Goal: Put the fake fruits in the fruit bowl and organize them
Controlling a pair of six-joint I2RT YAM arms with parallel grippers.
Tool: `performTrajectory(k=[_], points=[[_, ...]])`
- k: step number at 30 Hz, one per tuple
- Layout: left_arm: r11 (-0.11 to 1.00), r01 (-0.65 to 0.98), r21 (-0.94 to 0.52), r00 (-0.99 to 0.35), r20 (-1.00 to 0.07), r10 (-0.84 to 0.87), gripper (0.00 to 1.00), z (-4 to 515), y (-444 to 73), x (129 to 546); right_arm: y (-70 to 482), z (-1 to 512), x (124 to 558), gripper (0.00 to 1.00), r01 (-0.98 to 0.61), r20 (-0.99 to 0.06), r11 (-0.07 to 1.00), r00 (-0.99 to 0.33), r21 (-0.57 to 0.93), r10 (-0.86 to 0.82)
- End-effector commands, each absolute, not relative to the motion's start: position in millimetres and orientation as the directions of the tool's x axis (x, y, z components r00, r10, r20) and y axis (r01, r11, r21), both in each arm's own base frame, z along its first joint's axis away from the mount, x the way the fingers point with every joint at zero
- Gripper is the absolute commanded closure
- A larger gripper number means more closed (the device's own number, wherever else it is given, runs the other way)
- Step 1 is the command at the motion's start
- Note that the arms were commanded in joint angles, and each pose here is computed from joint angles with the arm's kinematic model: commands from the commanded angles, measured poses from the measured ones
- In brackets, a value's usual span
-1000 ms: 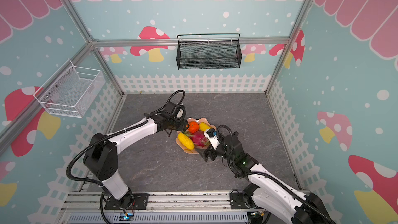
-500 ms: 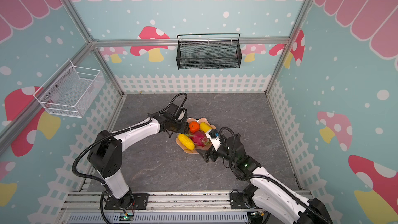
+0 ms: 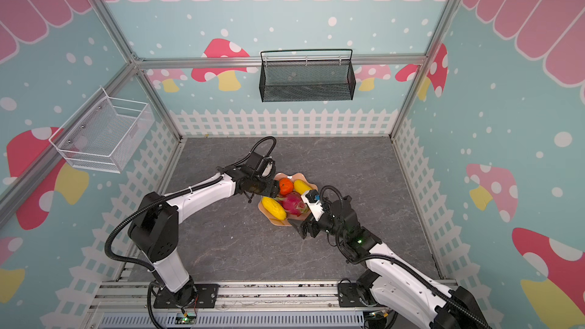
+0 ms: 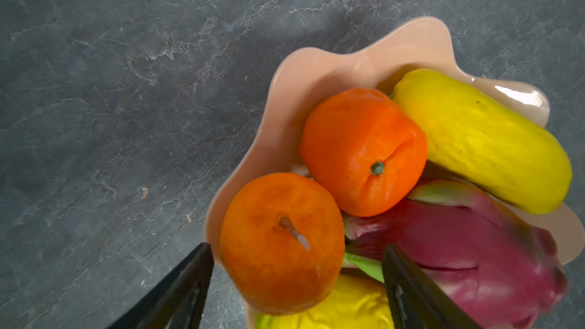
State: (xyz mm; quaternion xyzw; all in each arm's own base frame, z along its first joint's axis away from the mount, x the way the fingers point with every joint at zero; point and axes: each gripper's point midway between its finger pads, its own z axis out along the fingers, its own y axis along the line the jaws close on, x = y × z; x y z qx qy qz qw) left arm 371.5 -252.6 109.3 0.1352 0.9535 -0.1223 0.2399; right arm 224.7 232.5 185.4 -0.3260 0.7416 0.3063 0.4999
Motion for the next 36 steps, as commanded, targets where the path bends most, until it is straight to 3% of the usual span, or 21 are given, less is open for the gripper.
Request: performTrajectory(k=[1, 7, 10, 12, 16, 20, 25, 30, 33, 34, 36], points=[[0.933, 0.331, -0.137, -0.808, -0.552, 0.206, 0.13, 139.8, -248.5, 374.8, 225.5, 197.1, 232.7, 0.02, -0.753, -0.953, 0.649, -0.262, 0.105, -0.15], [0.936, 0.327, -0.133, -0.782, -0.593, 0.189, 0.09, 163.6, -239.9, 373.2, 206.9, 196.4, 248.6, 0.02, -0.657, -0.949, 0.75, -0.28, 0.08, -0.144], [0.948, 0.294, -0.122, -0.749, -0.645, 0.149, 0.01, 187.4, -222.2, 376.0, 182.4, 190.0, 265.7, 0.02, -0.54, -0.929, 0.84, -0.339, 0.063, -0.148], [0.966, 0.237, -0.102, -0.719, -0.687, 0.104, 0.0, 200.5, -199.3, 381.0, 158.7, 183.9, 279.2, 0.02, -0.455, -0.917, 0.887, -0.383, 0.079, -0.115], [1.0, -0.007, -0.021, -0.633, -0.774, -0.021, 0.0, 208.4, -120.6, 389.0, 92.0, 169.2, 307.4, 0.02, -0.235, -0.912, 0.965, -0.41, 0.117, 0.011], [0.939, -0.343, 0.024, -0.483, -0.862, -0.155, 0.0, 195.2, -25.5, 372.2, 27.1, 166.3, 323.9, 0.02, -0.004, -0.937, 0.996, -0.339, 0.085, 0.079], [0.858, -0.503, 0.106, -0.429, -0.892, -0.142, 0.0, 163.5, 18.0, 349.2, -37.5, 156.5, 332.8, 0.02, 0.223, -0.964, 0.974, -0.243, 0.049, 0.104], [0.81, -0.556, 0.187, -0.426, -0.901, -0.085, 0.0, 157.4, 32.2, 360.9, -58.1, 147.3, 337.4, 0.02, 0.285, -0.989, 0.954, -0.136, -0.093, -0.056], [0.84, -0.532, 0.105, -0.326, -0.941, -0.088, 0.01, 133.8, 34.9, 366.7, -43.7, 148.6, 356.6, 0.02, 0.173, -0.985, 0.976, -0.137, -0.133, -0.11], [0.861, -0.496, 0.109, -0.346, -0.935, -0.081, 0.0, 135.6, 28.8, 370.1, -38.8, 148.2, 363.0, 0.02, 0.128, -0.985, 0.984, -0.137, -0.125, -0.107], [0.899, -0.432, 0.072, -0.253, -0.966, -0.045, 0.0, 143.5, 21.0, 375.0, -29.5, 146.5, 369.5, 0.02, 0.048, -0.987, 0.994, -0.131, -0.097, -0.09]])
